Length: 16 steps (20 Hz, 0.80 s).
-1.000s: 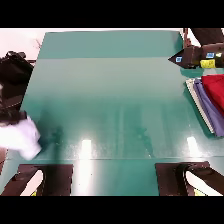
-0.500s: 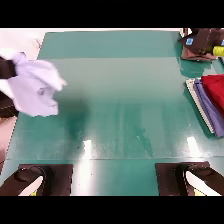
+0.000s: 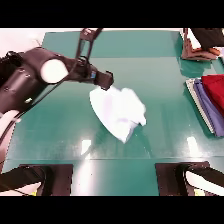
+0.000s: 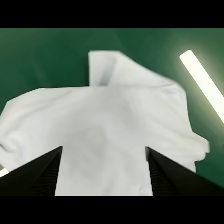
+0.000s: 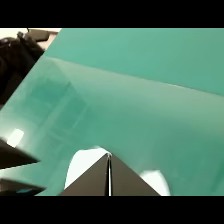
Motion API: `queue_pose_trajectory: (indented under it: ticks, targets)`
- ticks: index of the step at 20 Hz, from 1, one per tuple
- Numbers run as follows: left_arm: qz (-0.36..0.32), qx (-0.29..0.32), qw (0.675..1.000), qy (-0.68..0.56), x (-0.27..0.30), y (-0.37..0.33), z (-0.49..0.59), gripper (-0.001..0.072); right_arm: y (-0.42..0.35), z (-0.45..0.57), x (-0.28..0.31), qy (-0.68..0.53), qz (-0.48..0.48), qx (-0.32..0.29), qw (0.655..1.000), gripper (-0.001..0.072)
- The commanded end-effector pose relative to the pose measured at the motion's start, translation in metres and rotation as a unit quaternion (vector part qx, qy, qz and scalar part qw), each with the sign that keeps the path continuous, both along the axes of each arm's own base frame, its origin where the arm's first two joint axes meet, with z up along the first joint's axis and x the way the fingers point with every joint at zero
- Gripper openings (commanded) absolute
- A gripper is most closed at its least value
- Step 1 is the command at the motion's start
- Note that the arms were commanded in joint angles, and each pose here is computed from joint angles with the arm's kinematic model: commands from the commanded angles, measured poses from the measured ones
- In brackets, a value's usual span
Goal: Fold the shirts.
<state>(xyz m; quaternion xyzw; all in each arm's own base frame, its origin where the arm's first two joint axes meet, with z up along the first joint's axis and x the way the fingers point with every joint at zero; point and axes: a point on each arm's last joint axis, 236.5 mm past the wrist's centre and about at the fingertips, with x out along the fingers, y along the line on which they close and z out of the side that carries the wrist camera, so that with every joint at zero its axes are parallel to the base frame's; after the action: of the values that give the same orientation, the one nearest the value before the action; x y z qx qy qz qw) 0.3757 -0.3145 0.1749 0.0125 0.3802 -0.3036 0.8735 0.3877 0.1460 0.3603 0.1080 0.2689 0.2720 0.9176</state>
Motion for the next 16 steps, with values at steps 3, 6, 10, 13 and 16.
queue_pose_trajectory:
  ticks: [3,6,10,13,16]
  targets:
    - [0.096,-0.014,0.992,0.074,0.071,0.066,-0.053,0.0613,0.003,-0.018,0.001,0.040,0.015,-0.015,0.999,0.0017]
    - [0.102,-0.039,0.981,0.162,0.090,0.096,-0.107,0.0613,0.001,-0.044,-0.001,0.074,0.012,-0.019,0.997,0.0017]
    - [0.103,-0.020,0.963,0.249,0.096,0.107,-0.194,0.0613,0.000,-0.091,-0.011,0.132,0.011,-0.022,0.991,0.0016]
    - [0.086,-0.044,0.955,0.281,0.093,0.084,-0.225,0.0613,-0.008,-0.123,-0.015,0.165,-0.003,-0.017,0.986,0.0017]
    - [0.067,-0.048,0.955,0.286,0.088,0.067,-0.239,0.0610,-0.031,-0.162,-0.021,0.216,-0.033,-0.012,0.976,0.0017]
